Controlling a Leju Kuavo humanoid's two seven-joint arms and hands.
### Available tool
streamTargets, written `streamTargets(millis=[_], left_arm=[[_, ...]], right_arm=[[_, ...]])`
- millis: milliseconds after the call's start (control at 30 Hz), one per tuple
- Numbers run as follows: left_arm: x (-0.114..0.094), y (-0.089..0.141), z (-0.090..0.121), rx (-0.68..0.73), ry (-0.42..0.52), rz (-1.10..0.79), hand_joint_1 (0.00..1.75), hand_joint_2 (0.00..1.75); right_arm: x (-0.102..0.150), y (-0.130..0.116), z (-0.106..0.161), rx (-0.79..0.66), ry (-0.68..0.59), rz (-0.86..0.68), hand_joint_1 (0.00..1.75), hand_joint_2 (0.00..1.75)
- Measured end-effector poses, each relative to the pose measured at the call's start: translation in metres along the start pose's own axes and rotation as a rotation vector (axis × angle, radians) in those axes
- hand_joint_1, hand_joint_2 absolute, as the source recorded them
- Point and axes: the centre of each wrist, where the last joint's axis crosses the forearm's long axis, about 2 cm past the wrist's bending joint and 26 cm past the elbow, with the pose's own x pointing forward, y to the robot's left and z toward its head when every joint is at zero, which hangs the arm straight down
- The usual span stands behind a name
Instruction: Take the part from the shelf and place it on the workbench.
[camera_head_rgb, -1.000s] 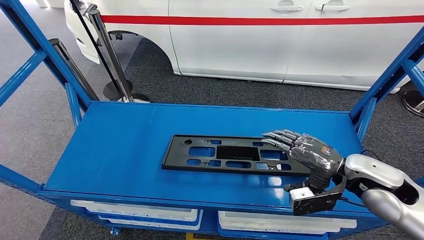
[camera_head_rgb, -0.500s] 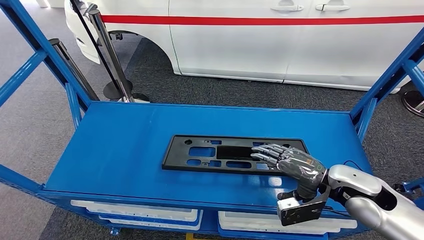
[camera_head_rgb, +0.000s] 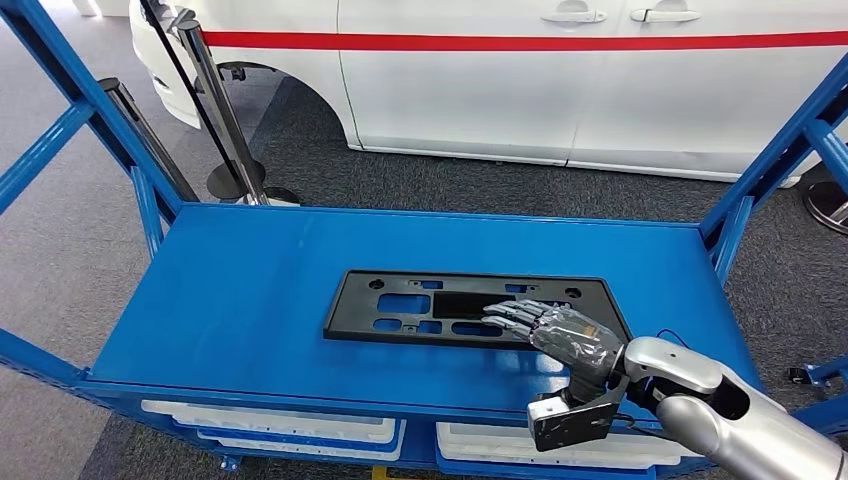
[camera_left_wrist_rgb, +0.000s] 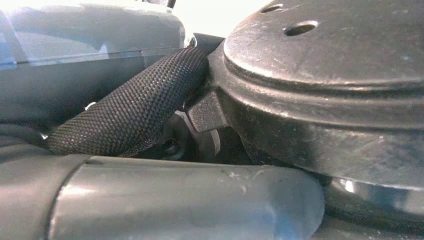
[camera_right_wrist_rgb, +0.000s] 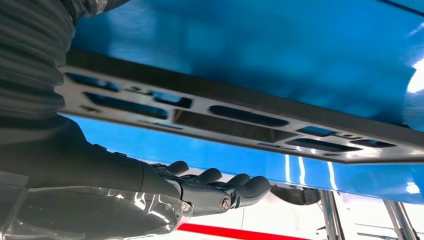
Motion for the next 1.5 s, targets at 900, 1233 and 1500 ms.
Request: streamTargets(millis=[900, 1233, 1500], left_arm=[[-0.001, 0.0, 0.0, 0.004, -0.018, -0.018, 0.0, 0.0], [-0.002, 0.001, 0.0, 0.002, -0.021, -0.013, 0.0, 0.0], [-0.002, 0.001, 0.0, 0.001, -0.022, -0.013, 0.0, 0.0]], right_arm=[[0.003, 0.04, -0.064, -0.047, 0.128, -0.007, 1.5, 1.75], [0.001, 0.038, -0.065, -0.061, 0.146, -0.005, 1.5, 1.75], [0.001, 0.036, -0.066, -0.069, 0.146, -0.002, 1.5, 1.75]])
